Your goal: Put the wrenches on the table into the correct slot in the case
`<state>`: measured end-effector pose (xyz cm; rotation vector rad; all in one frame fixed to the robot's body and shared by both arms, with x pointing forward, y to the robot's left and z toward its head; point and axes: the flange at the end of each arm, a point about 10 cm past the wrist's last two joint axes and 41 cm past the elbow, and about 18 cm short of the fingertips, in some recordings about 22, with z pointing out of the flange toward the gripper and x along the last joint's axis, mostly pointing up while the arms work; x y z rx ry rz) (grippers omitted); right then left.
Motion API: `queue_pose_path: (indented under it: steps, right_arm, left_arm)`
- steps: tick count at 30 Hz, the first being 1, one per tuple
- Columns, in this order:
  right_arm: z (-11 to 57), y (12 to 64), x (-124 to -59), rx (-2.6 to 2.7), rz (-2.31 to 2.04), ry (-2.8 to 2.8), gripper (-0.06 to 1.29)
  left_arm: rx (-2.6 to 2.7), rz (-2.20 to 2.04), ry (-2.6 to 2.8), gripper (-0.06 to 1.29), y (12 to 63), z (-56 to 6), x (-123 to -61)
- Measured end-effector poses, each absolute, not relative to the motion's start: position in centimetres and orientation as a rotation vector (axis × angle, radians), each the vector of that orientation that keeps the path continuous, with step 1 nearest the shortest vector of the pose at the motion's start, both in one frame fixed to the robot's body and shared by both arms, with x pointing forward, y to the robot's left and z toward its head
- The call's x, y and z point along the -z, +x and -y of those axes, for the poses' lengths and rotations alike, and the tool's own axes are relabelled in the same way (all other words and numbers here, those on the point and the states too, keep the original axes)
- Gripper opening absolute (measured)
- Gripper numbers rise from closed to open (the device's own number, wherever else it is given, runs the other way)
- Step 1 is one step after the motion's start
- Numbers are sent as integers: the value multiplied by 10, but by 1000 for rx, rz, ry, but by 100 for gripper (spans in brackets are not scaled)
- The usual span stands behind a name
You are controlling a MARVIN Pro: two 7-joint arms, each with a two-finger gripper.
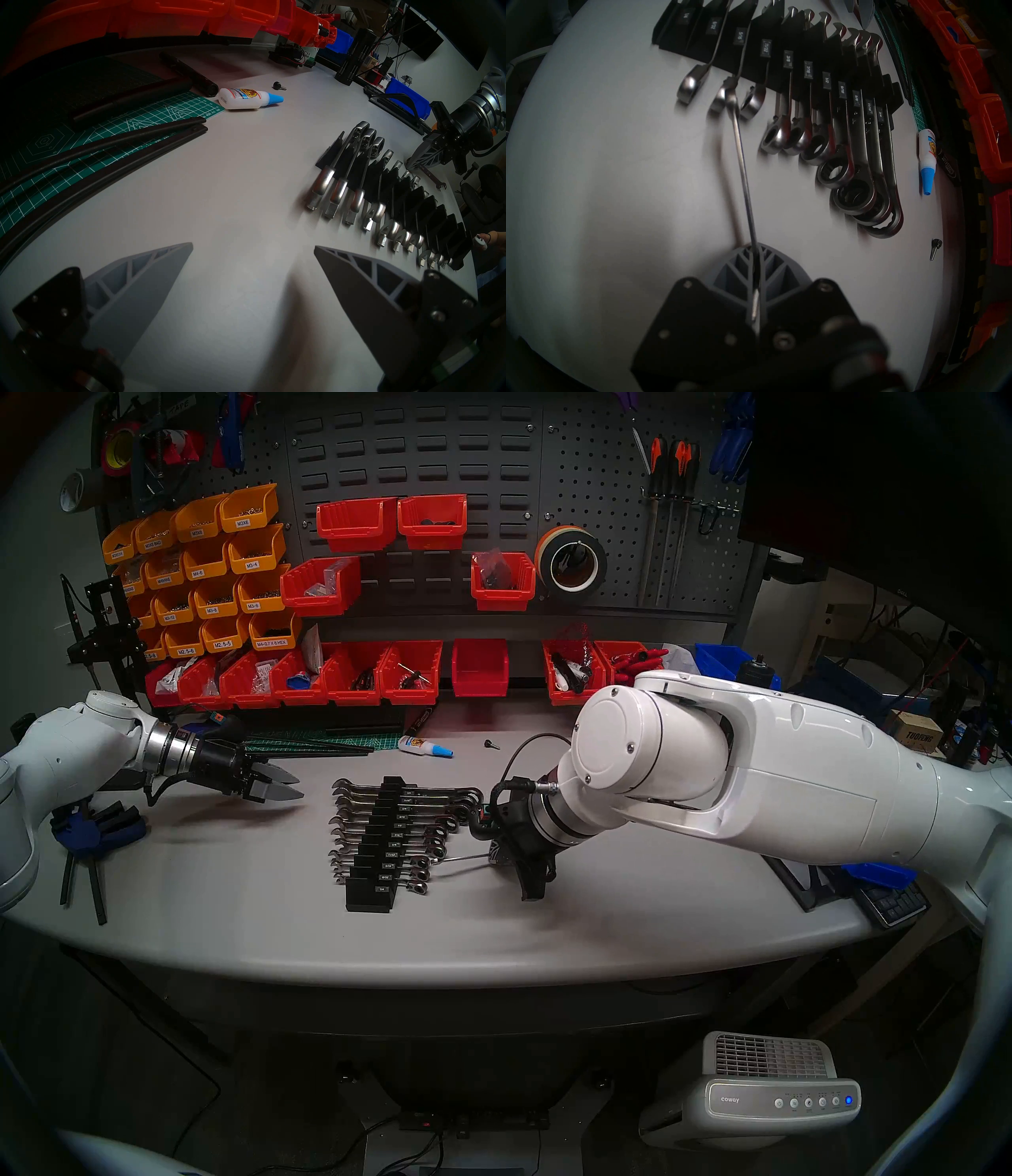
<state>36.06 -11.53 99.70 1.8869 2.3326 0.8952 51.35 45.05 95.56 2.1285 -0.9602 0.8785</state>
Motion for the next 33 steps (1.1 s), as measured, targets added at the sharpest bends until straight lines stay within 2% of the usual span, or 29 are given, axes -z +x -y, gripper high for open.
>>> queue_pose_path:
  steps: [14, 18, 33]
  right_arm:
    - [121, 362, -993, -1002, -2371, 1835, -4]
    - [126, 375, -997, -1017, -2347, 1843, -4]
    - [125, 445, -1108, -1269, -2177, 1787, -4]
  left_arm:
    - [-878, 960, 2128, 123, 513, -451, -956]
    - [-878, 960, 2129, 123, 513, -451, -955]
    - [-879, 959, 2129, 124, 513, -451, -955]
